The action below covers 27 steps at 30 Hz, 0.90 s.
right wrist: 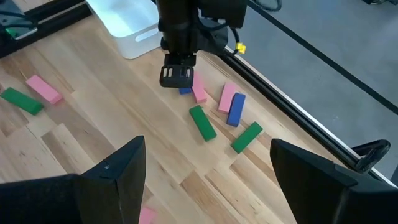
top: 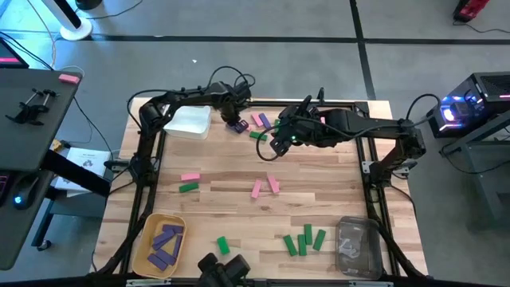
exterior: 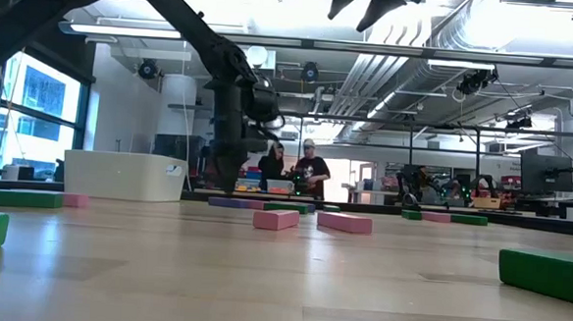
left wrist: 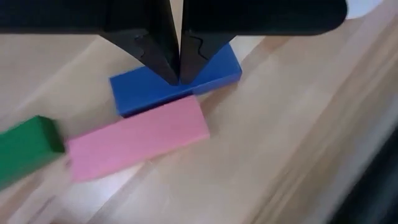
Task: Sort blocks
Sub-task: Put the violet block into the yellow bin
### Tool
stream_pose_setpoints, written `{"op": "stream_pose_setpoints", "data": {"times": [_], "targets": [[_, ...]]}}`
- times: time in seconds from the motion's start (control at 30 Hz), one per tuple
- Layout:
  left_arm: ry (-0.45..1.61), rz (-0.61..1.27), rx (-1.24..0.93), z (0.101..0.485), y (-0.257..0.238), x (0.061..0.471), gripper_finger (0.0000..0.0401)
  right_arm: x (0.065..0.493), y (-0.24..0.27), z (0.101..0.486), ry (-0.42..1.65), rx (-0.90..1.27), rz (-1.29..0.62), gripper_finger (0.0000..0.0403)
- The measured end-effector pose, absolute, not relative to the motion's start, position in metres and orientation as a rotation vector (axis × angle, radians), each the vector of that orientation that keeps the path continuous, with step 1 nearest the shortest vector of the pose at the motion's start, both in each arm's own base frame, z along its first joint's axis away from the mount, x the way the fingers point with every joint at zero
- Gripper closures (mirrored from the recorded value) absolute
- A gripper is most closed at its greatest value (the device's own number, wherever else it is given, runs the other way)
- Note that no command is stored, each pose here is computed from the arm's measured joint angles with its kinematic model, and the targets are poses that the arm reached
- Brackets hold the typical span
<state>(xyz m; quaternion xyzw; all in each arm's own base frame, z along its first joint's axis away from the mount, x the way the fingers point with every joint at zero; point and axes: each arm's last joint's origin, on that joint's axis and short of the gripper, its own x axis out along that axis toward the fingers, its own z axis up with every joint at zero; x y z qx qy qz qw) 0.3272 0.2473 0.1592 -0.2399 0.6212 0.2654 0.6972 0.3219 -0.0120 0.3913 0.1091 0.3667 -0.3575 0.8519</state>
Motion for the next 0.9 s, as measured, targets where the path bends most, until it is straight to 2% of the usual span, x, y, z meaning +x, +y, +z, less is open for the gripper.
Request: {"op": "stream_pose_setpoints", "data": {"times": [0.23, 0.4, 0.7, 0.8, 0.9], "targets": [[1.369, 0.607, -0.543, 0.154, 0.249, 0.330, 0.0401, 0.321, -0.012, 0.391, 0.785, 0.229, -0.748, 0.0124], [1.447, 0.528, -0.580, 0.154, 0.234, 0.331, 0.0401, 0.321, -0.012, 0.390, 0.798, 0.216, -0.736, 0.0124], [1.531, 0.277, -0.503, 0.154, 0.152, 0.369, 0.0401, 0.296, -0.010, 0.389, 0.972, 0.153, -0.753, 0.0124], [1.461, 0.233, -0.453, 0.154, 0.118, 0.390, 0.0401, 0.283, -0.007, 0.393, 1.008, 0.155, -0.767, 0.0124], [1.308, 0.224, -0.466, 0.157, 0.095, 0.412, 0.0401, 0.272, -0.001, 0.399, 1.007, 0.166, -0.769, 0.0124]]}}
